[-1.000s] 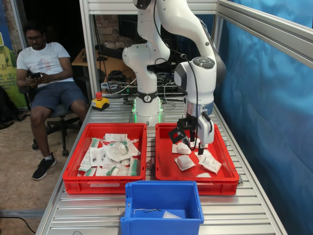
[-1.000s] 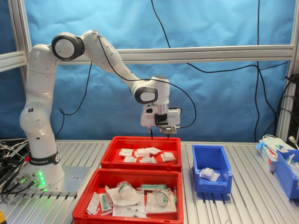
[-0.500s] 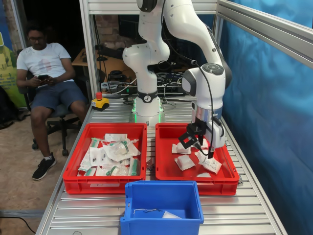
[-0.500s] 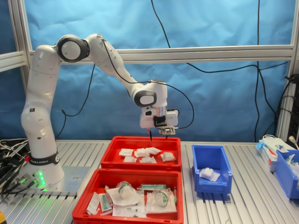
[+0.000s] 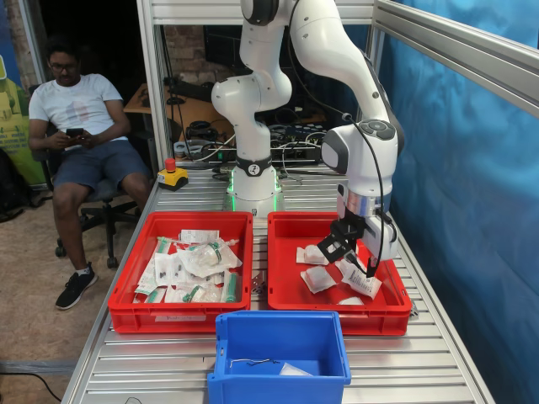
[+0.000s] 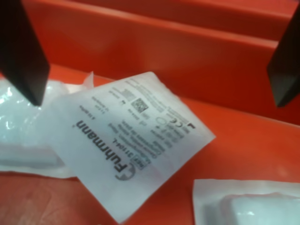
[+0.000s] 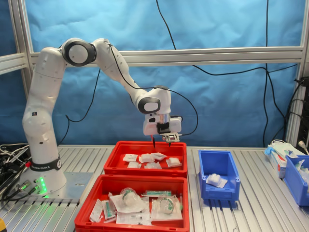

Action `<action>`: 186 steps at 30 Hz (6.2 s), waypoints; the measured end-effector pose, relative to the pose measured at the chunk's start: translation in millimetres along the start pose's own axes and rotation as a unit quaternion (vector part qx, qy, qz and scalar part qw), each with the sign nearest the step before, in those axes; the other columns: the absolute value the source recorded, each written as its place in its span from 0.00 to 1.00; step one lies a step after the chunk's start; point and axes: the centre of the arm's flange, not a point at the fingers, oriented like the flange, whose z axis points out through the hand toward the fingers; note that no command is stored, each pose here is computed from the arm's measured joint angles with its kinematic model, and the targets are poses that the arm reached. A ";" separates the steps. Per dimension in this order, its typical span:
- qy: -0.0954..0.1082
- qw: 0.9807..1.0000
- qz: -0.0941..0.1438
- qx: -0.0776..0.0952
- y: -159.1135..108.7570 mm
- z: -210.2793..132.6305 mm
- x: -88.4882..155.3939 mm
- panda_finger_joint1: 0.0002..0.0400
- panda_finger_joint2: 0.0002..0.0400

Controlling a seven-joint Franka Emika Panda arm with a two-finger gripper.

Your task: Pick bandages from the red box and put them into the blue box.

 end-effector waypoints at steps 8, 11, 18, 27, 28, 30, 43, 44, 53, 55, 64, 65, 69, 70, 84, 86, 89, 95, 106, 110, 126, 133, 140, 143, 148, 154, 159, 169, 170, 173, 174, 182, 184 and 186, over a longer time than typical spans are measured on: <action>0.013 1.000 -0.008 -0.009 9.2 19.9 -2.3 1.00 1.00; 0.016 1.000 -0.010 -0.011 11.6 24.8 -2.7 1.00 1.00; 0.025 0.999 -0.018 -0.017 20.7 37.3 -5.7 1.00 1.00; 0.034 0.999 -0.023 -0.023 25.6 52.8 -9.2 1.00 1.00; 0.035 0.999 -0.023 -0.023 25.5 54.6 -9.6 1.00 1.00; 0.036 0.999 -0.023 -0.024 24.9 58.0 -10.4 1.00 1.00; 0.022 0.999 -0.023 -0.011 17.5 71.2 -19.0 1.00 1.00; 0.021 0.999 -0.023 -0.009 16.7 71.5 -19.5 1.00 1.00; 0.016 1.000 -0.021 -0.002 11.6 68.7 -20.7 1.00 1.00; 0.015 1.000 -0.021 -0.001 10.8 68.0 -21.2 1.00 1.00; 0.013 1.000 -0.021 0.002 9.2 65.7 -23.3 0.91 0.91; 0.013 1.000 -0.021 0.002 9.2 65.7 -23.3 0.91 0.91; 0.012 1.000 -0.021 0.002 8.9 65.2 -23.7 0.78 0.78; 0.012 1.000 -0.021 0.002 8.8 65.1 -23.8 0.78 0.78; 0.007 1.000 -0.021 0.006 6.3 60.9 -27.7 0.40 0.40; 0.006 1.000 -0.021 0.007 5.9 60.4 -28.3 0.40 0.40; 0.004 1.000 -0.021 0.008 5.2 59.2 -29.4 0.28 0.28; 0.002 1.000 -0.021 0.009 4.6 58.1 -30.4 0.15 0.15; 0.003 1.000 -0.020 0.010 3.7 58.0 -29.8 0.10 0.10; 0.004 1.000 -0.019 0.011 2.0 57.8 -28.6 0.10 0.10; 0.031 0.999 0.016 0.007 -30.9 17.1 -0.5 0.10 0.10; 0.024 0.998 0.047 0.019 -59.8 -31.4 21.4 0.10 0.10; 0.024 0.996 0.079 0.023 -86.8 -73.4 43.9 0.10 0.10; 0.025 0.995 0.091 0.024 -98.9 -89.1 51.2 0.10 0.10; 0.022 0.993 0.115 0.034 -125.9 -121.4 65.2 0.10 0.10; 0.011 0.988 0.146 0.057 -160.4 -158.7 84.3 0.10 0.10; -0.001 0.983 0.169 0.077 -184.2 -186.0 100.0 0.10 0.10; -0.015 0.974 0.201 0.108 -223.4 -212.5 109.2 0.10 0.10; -0.016 0.973 0.202 0.109 -226.0 -212.6 108.2 0.10 0.10; -0.017 0.972 0.207 0.112 -233.2 -210.3 104.4 0.10 0.10; -0.017 0.971 0.209 0.113 -237.0 -207.7 101.2 0.10 0.10; -0.010 0.971 0.206 0.119 -250.0 -188.9 80.7 0.10 0.10; -0.008 0.971 0.204 0.120 -251.6 -185.4 77.1 0.10 0.10; -0.006 0.972 0.203 0.121 -253.1 -182.1 73.7 0.10 0.10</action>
